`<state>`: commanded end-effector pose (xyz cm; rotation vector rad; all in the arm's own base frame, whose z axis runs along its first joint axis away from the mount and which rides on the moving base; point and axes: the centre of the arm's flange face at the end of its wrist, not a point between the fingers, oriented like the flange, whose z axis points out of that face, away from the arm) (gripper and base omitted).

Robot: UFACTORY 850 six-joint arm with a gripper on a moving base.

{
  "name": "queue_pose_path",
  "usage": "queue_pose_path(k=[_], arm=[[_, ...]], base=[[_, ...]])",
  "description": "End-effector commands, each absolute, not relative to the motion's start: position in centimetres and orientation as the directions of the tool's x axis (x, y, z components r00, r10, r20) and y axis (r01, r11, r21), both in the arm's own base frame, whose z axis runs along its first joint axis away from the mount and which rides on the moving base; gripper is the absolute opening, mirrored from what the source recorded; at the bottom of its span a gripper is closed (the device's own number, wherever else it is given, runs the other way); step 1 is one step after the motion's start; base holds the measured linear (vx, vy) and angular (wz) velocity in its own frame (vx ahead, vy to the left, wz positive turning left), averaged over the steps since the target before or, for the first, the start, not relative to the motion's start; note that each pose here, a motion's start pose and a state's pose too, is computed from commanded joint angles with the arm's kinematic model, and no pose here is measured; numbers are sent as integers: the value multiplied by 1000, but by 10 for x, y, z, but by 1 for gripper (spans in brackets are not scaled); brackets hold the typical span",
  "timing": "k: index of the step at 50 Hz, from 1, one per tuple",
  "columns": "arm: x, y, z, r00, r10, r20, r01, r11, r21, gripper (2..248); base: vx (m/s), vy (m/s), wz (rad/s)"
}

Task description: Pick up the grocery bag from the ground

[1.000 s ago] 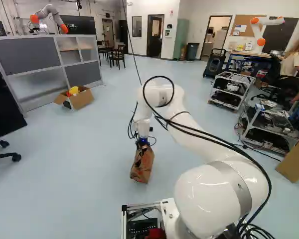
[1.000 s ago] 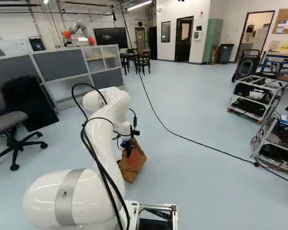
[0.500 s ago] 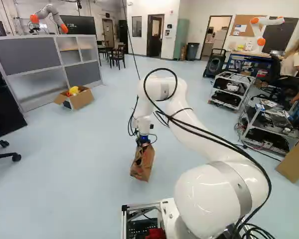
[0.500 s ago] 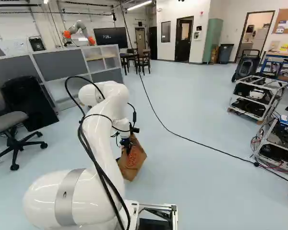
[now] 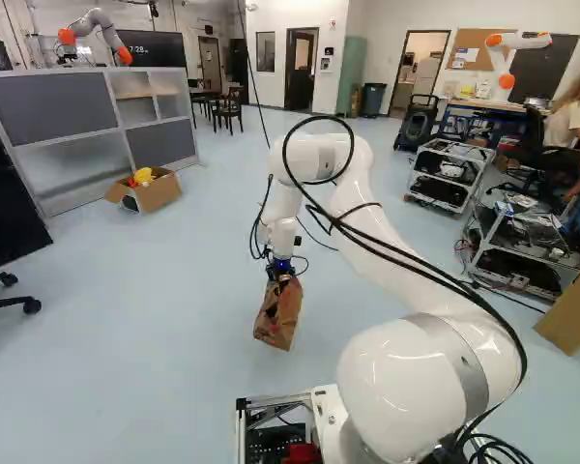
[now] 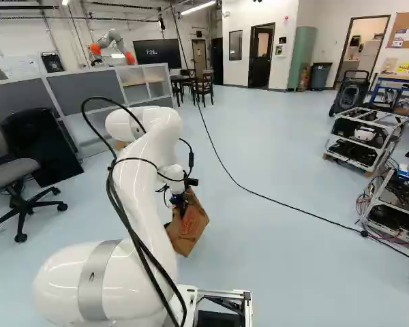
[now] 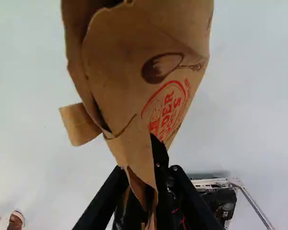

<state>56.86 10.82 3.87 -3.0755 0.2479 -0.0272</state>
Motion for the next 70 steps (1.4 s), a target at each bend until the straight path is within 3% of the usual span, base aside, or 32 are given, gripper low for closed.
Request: queue_pose_path(k=[70], arm=[[522,74,145,978,-207,38,-204,-977,-66,21]], base=[[0,0,0]])
